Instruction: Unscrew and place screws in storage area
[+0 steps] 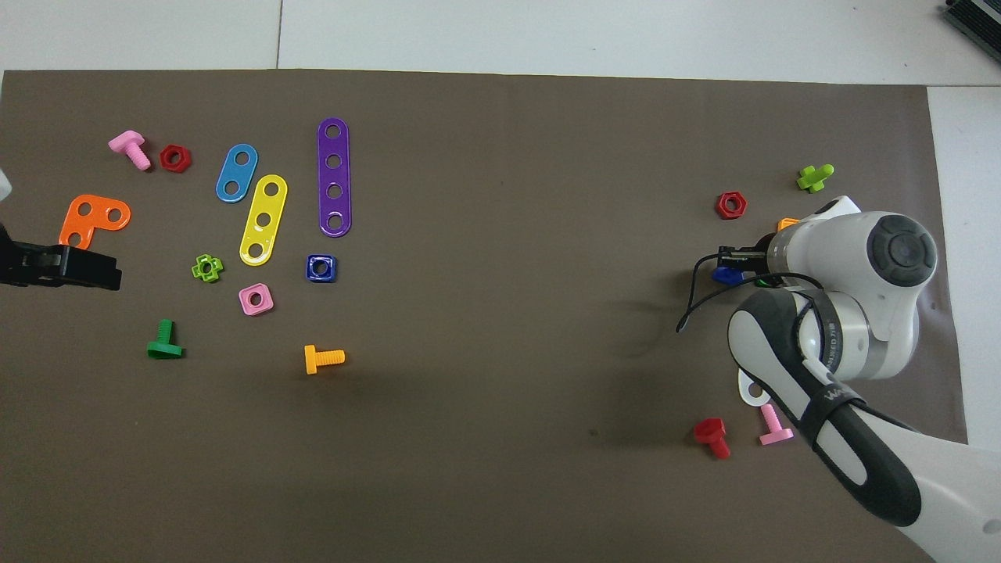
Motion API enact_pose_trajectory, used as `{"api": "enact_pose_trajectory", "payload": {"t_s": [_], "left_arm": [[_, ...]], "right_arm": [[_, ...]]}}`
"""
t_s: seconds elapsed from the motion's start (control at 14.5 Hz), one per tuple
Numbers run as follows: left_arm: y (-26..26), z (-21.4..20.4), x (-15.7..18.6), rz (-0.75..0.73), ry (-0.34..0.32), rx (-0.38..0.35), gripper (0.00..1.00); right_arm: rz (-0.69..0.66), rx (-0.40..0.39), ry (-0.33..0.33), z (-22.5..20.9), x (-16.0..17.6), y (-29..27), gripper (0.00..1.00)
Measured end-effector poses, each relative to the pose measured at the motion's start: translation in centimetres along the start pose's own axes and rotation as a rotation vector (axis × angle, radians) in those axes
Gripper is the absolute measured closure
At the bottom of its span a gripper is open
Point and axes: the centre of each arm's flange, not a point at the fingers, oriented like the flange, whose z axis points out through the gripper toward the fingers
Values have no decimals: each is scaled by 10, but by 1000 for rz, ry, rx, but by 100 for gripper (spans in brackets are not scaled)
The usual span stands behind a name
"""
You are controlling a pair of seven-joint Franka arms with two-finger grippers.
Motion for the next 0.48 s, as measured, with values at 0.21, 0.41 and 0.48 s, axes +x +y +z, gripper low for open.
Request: {"api": "enact_pose_trajectory", "payload": {"t_s": [0.21,0.41,0.48], "left_arm": [[0,0,0,0,1,0,0],[0,0,0,0,2,0,0],[0,-1,0,0,3,0,0]], "right_arm": [[2,5,17,-15,9,-2,20],[7,10,-25,-79,31,-3,0],[11,13,-34,-110,39,-1,0]]}}
